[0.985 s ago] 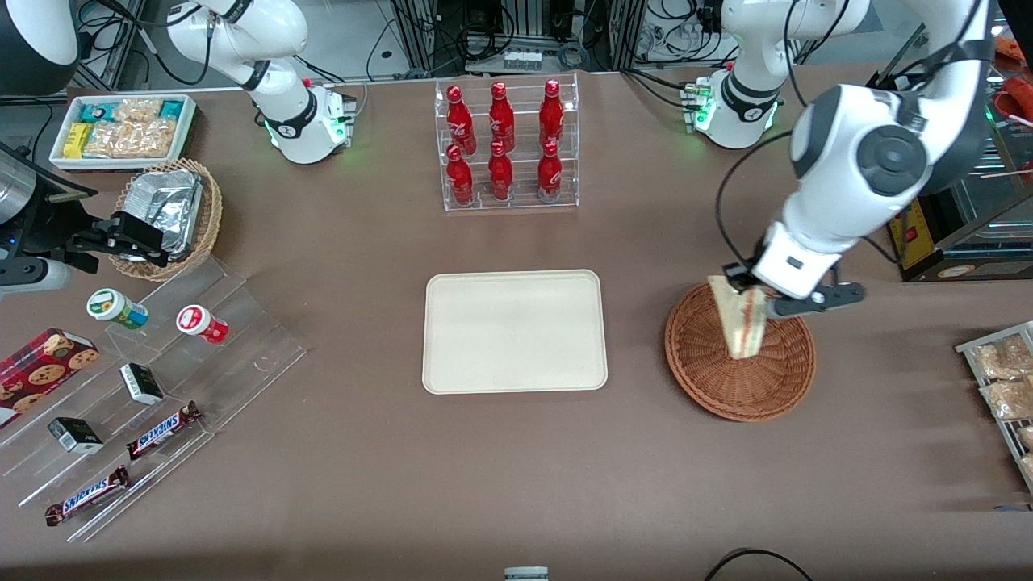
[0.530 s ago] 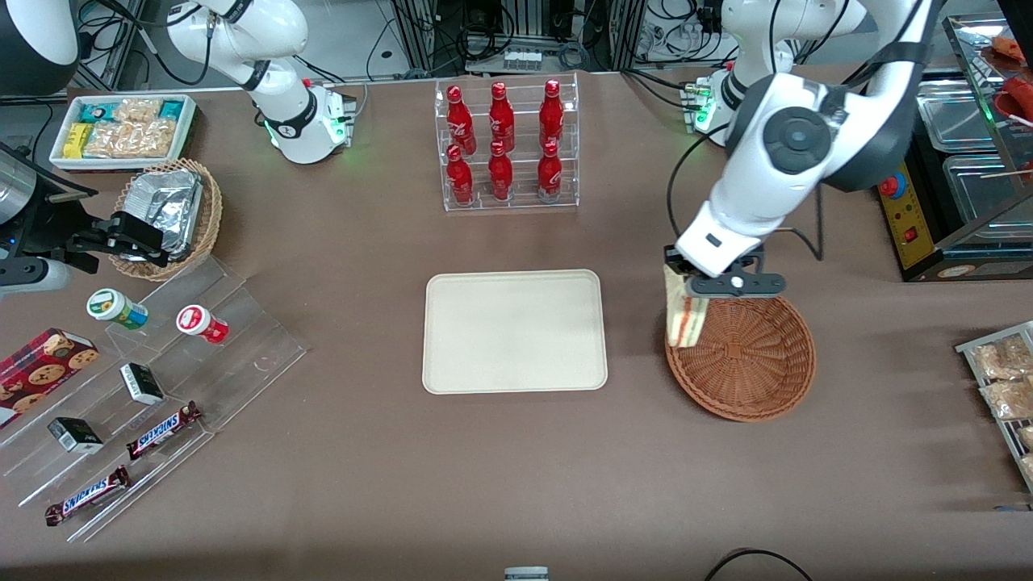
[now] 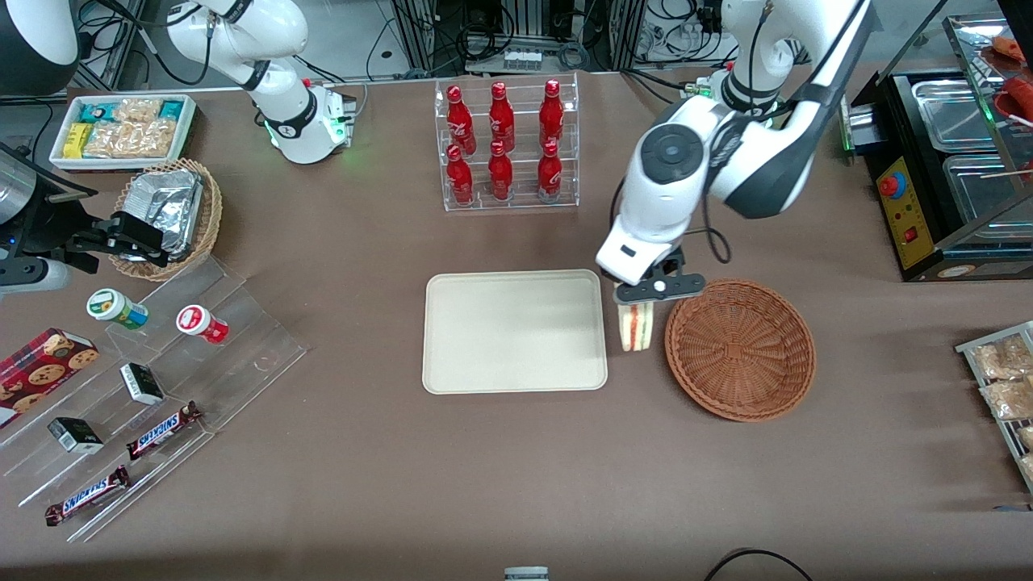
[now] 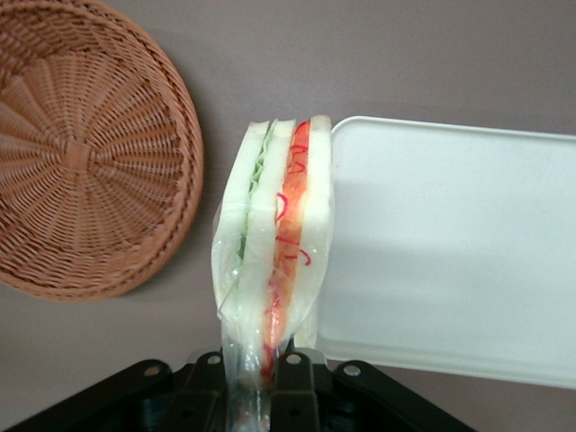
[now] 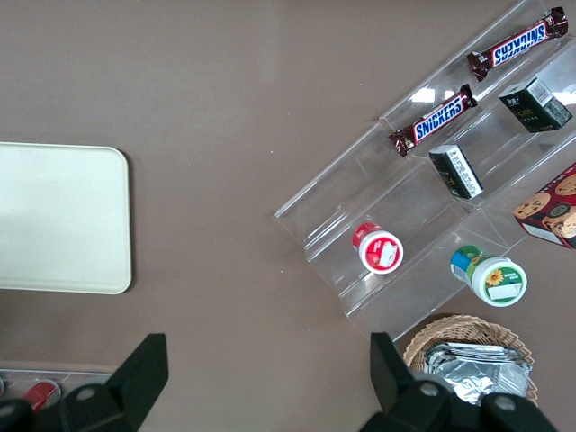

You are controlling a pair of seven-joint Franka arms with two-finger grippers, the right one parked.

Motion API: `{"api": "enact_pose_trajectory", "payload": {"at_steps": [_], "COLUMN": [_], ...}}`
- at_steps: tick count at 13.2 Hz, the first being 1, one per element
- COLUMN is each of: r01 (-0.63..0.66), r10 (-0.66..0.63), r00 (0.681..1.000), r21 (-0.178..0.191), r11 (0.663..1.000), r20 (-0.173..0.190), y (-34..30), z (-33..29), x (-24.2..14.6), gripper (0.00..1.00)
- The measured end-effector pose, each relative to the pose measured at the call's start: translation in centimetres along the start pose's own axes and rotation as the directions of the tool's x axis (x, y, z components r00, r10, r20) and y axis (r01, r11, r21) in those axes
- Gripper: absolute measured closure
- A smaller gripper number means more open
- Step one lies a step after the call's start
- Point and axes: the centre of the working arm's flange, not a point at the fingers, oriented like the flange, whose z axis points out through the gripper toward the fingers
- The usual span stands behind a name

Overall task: Place sandwich from basket to tray
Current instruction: 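Carry the sandwich with the left gripper over the white tray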

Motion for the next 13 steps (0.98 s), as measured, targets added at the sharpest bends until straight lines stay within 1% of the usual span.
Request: {"api": "enact_pose_trajectory", "payload": {"at_steps": [1,2,4,5,7,8,9,13], "r01": [0.009,0.012,-0.004,-0.018,-0.049,-0.07,-0.093,-0.14], "r10": [-0.009,-0.012,0.003,0.018,0.049,0.07,0.093,0.14], "r00": [1.0,1.0,1.0,1.0,0.999,0.997,0.996,0.99], "r21": [0.012,0.019,0.023,0.016,-0.018,-0.02,-0.014,-0.017], "r11": [1.0,1.0,1.0,1.0,0.999,0.997,0.996,0.99], "r20": [-0.003,0.002,0.014,0.016,0.013,0.008,0.0,0.01], "y": [0.9,1.8,3.7,4.8,7.3,8.3,9.2,11.9], "z": [0.8,1.7,3.1,3.7,5.0,5.9,6.7,8.9], "x": [-0.3,-0.6,-1.5,-1.8,-2.7,-3.2,-3.6,-4.6], "gripper": [0.85,0.85,0.85,0.85,0.85,0.85,0.85,0.85]}}
